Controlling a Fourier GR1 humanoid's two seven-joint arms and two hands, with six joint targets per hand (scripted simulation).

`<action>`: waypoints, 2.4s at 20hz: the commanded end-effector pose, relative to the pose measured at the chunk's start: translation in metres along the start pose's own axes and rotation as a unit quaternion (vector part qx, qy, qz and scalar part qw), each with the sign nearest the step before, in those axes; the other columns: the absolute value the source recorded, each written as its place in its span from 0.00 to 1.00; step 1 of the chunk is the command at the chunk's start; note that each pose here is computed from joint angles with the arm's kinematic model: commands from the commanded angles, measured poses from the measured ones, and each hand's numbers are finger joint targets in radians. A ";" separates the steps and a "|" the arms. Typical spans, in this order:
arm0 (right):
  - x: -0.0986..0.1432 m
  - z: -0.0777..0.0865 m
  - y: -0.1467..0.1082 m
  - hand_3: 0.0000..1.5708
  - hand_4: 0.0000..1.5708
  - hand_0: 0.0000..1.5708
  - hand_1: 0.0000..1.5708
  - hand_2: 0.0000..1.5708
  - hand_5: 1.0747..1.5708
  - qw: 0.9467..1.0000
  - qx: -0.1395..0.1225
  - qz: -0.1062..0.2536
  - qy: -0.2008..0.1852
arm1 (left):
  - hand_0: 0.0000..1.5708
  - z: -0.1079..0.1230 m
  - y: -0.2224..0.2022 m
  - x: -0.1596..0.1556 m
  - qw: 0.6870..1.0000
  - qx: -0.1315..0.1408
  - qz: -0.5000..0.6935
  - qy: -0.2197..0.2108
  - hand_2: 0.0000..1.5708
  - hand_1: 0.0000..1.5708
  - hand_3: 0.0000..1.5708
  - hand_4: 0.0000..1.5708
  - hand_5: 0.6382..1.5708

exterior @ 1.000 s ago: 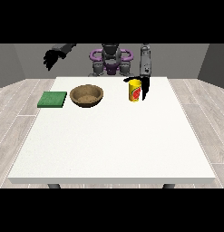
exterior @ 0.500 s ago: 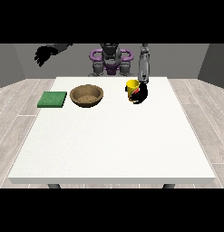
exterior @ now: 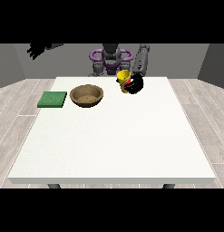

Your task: Pick the cup and pour the ball into the bowl, then pick the bowl and place it on the pad

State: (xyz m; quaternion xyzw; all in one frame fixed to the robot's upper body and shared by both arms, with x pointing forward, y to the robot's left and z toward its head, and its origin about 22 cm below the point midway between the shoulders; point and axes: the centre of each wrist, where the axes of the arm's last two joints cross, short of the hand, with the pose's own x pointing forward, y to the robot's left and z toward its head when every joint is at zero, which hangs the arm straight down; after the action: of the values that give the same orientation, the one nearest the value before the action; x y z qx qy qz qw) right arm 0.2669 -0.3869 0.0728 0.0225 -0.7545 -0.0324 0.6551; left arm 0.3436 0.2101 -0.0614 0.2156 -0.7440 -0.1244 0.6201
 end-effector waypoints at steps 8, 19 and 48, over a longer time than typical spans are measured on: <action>-0.042 0.012 -0.016 0.05 0.43 0.00 0.00 0.00 0.98 0.996 -0.027 0.002 0.081 | 0.87 -0.023 -0.070 0.063 0.951 -0.065 -0.299 -0.038 1.00 0.87 1.00 0.92 0.96; -0.046 0.008 -0.040 0.10 0.45 0.00 0.00 0.00 0.98 0.996 -0.011 -0.018 0.082 | 0.84 -0.055 -0.100 0.133 0.855 -0.072 -0.509 -0.074 1.00 0.84 1.00 0.90 0.98; -0.059 -0.004 -0.025 0.08 0.49 0.00 0.00 0.00 0.98 0.991 -0.087 -0.017 0.096 | 0.40 -0.083 -0.021 0.197 0.962 -0.011 -0.269 -0.052 0.60 0.40 0.43 0.82 0.97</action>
State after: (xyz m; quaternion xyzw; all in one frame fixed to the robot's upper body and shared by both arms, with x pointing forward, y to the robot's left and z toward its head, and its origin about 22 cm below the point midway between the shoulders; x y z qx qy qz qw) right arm 0.2834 -0.4067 0.0187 -0.0054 -0.6881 -0.0889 0.7202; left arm 0.3933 0.0739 0.0898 0.4687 -0.6224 -0.4347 0.4517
